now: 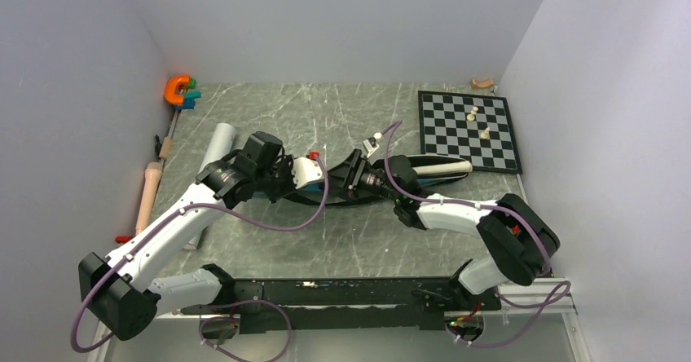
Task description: Pack up the badminton gear
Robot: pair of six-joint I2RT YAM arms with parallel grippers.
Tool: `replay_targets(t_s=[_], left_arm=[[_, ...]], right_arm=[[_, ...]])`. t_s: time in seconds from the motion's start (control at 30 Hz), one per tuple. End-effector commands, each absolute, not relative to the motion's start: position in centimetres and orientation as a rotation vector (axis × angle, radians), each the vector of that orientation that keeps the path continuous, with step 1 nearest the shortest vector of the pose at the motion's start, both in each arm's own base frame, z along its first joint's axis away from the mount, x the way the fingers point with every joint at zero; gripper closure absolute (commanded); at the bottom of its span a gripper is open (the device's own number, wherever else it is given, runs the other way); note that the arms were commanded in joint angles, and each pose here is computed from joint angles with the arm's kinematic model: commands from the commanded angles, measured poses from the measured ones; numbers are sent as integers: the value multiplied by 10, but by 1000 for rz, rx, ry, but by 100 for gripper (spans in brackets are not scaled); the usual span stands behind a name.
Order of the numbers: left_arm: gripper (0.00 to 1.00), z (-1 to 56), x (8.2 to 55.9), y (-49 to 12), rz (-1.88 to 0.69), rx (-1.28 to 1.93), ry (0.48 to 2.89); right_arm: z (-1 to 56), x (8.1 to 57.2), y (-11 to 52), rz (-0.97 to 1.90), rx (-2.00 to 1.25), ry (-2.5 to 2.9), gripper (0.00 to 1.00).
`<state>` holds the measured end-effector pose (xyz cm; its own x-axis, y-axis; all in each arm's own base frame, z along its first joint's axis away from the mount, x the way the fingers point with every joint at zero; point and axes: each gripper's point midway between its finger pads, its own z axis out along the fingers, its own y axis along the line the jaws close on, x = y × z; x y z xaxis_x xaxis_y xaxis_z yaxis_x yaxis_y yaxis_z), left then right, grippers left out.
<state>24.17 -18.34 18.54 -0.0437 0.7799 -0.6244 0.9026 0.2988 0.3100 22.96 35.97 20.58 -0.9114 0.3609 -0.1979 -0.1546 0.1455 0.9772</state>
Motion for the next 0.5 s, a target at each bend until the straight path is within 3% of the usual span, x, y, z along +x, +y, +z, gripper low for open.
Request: replay_targets(t_s=[0.0, 0.1, 0.47], left_arm=[[100, 212, 246, -193, -242, 1449, 1790], [100, 212, 246, -193, -240, 1451, 1787], [100, 213, 244, -193, -245, 1450, 1782]], right_arm=[[239, 231, 365, 1948, 169, 1872, 40], [237, 232, 367, 1947, 174, 1872, 42], [235, 233, 372, 1919, 180, 1879, 69]])
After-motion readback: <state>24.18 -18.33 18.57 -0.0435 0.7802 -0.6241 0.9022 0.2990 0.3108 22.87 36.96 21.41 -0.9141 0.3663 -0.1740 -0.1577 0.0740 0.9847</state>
